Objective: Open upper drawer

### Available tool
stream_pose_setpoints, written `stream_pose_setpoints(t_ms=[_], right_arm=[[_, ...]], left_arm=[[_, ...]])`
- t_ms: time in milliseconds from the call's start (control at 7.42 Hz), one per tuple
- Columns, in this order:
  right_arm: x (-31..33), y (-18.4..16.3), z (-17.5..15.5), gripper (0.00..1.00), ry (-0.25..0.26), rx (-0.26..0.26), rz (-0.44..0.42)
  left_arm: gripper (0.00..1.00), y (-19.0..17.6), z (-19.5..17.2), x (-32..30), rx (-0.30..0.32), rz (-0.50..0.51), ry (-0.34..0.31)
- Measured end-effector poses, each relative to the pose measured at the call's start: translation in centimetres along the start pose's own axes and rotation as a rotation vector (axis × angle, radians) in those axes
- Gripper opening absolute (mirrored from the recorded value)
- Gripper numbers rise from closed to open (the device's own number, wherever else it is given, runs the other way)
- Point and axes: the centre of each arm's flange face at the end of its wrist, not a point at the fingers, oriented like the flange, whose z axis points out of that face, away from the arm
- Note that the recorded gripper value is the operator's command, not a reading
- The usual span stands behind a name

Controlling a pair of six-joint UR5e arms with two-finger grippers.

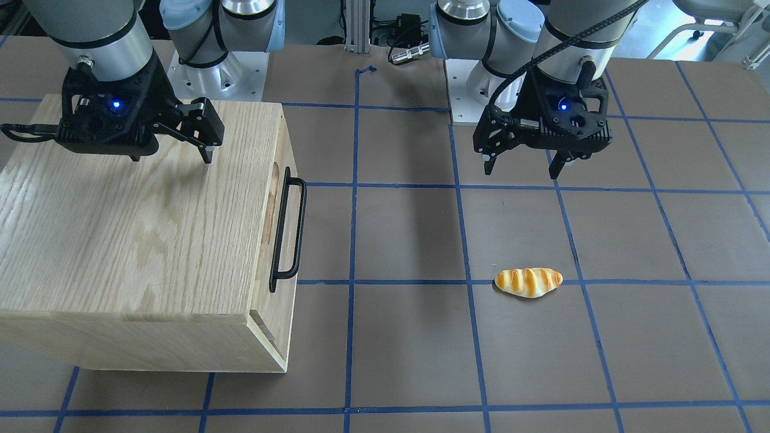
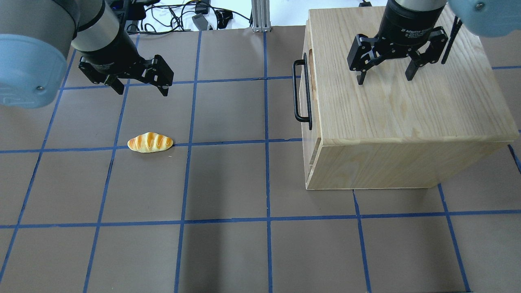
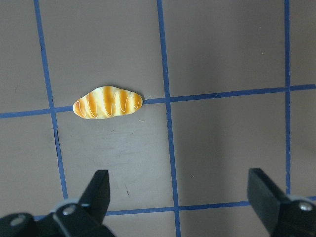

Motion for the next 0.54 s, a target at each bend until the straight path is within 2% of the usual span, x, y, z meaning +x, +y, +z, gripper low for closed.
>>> stream_pose_setpoints(t_ms=[539], right_arm=[[-0.02,0.01,-0.02,1.00,0.000,0.000,0.000]], left_arm=[[1.00,-0.17,0.78,0.34,-0.013,-0.018,0.025]])
